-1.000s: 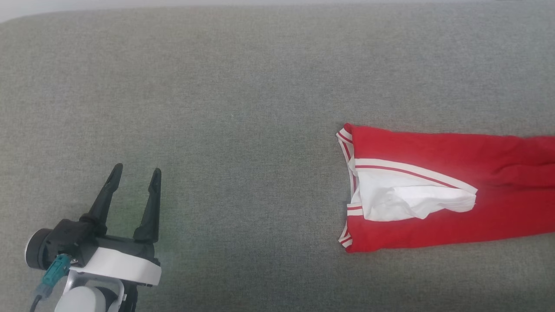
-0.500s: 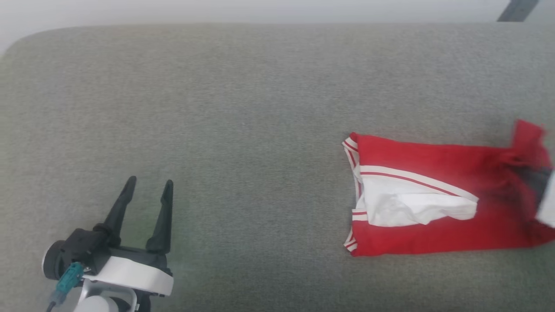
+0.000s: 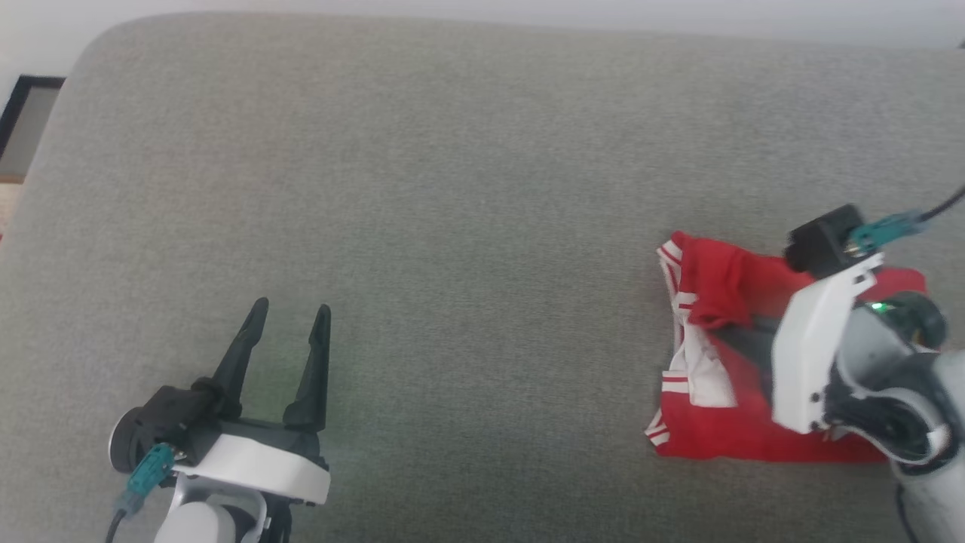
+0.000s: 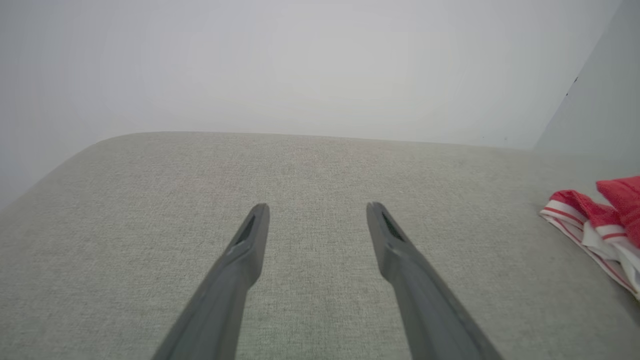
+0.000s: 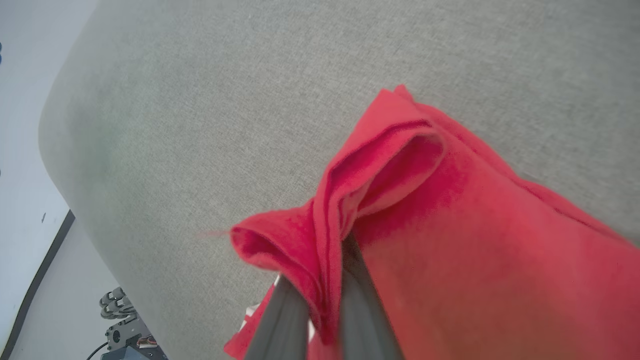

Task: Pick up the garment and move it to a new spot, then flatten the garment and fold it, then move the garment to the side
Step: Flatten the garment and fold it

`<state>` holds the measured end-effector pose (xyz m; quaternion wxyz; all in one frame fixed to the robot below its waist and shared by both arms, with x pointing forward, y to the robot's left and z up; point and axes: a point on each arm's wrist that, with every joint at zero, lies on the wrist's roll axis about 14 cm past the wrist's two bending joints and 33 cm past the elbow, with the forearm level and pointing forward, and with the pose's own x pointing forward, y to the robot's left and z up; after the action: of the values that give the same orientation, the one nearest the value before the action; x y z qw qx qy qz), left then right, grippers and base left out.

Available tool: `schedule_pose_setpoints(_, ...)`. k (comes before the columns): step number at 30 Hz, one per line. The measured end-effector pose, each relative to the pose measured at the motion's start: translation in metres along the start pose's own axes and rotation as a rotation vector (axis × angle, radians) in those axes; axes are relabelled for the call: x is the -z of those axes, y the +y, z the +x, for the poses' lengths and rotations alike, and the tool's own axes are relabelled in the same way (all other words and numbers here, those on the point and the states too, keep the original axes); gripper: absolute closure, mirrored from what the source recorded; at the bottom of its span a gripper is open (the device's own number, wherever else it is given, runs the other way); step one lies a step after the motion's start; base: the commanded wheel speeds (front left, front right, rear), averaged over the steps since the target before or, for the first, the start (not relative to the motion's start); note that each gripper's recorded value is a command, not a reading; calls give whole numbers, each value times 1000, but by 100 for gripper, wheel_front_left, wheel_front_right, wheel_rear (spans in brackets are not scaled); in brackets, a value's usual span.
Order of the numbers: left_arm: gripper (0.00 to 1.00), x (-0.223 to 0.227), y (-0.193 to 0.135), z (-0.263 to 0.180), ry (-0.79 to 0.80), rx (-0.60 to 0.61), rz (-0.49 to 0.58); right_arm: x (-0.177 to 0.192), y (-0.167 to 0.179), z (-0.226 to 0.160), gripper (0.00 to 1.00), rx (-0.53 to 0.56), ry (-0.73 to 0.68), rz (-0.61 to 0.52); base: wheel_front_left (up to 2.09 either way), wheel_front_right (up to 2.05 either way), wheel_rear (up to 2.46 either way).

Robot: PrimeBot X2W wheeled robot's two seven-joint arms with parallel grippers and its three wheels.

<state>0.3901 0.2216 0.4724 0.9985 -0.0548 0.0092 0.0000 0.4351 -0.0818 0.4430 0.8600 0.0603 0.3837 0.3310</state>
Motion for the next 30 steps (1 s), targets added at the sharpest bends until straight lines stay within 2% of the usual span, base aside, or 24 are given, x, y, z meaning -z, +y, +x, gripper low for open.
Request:
schedule_pose_setpoints(5,0,2,3,-1,4,-21,-9,11,9,18,100,-28,56,-22,0,0,0)
schedule_pose_setpoints(10,0,-1,5,-2,-4,-32,-12,12,6,20,100,-18,47,-24,0,0,0)
schedule_pose_setpoints(11,0,-1,5,-2,-6,-32,-12,10,4,19,87,-11,35,-20,0,0,0)
schedule_pose_setpoints(12,0,-2,5,-2,-9,-31,-11,9,2,18,62,-7,25,-16,0,0,0)
schedule_pose_setpoints(13,0,-4,5,-2,-12,-29,-11,7,2,16,36,-5,17,-9,0,0,0)
schedule_pose_setpoints(14,0,-5,4,-1,-17,-25,-9,5,1,14,0,-5,0,-1,0,0,0)
schedule_pose_setpoints(21,0,-15,-4,2,-46,9,-13,-14,-14,-12,0,35,-116,53,0,0,0)
schedule_pose_setpoints(30,0,-10,-16,3,-30,58,-19,-30,-41,-44,0,150,-325,36,0,0,0)
